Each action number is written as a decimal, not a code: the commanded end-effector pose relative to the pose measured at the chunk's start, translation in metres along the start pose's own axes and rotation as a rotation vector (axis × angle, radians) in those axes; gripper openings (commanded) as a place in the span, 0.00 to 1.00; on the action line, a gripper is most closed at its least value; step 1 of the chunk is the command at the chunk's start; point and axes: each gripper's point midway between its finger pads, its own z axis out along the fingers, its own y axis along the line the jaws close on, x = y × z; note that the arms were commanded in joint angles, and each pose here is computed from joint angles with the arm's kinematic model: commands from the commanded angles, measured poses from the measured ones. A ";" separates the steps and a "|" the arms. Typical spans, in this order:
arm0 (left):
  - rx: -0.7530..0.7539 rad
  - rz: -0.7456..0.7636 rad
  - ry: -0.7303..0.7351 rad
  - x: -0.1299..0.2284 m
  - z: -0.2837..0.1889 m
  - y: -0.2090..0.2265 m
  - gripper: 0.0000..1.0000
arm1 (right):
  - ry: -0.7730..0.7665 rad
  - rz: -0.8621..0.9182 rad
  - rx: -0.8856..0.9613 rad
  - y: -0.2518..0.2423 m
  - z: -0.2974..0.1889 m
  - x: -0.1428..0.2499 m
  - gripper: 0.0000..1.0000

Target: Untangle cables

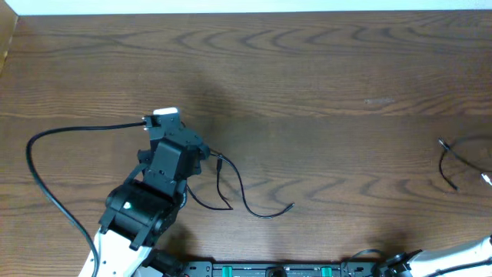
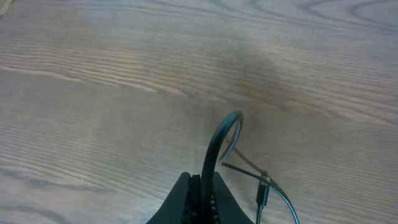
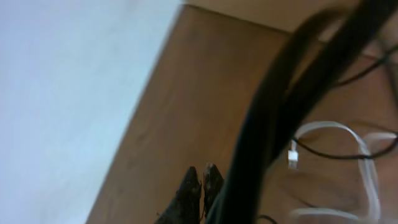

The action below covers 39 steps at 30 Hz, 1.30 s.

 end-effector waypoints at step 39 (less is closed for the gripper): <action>0.252 0.055 0.022 0.006 -0.030 -0.027 0.07 | 0.872 0.003 0.901 -0.073 0.047 0.321 0.99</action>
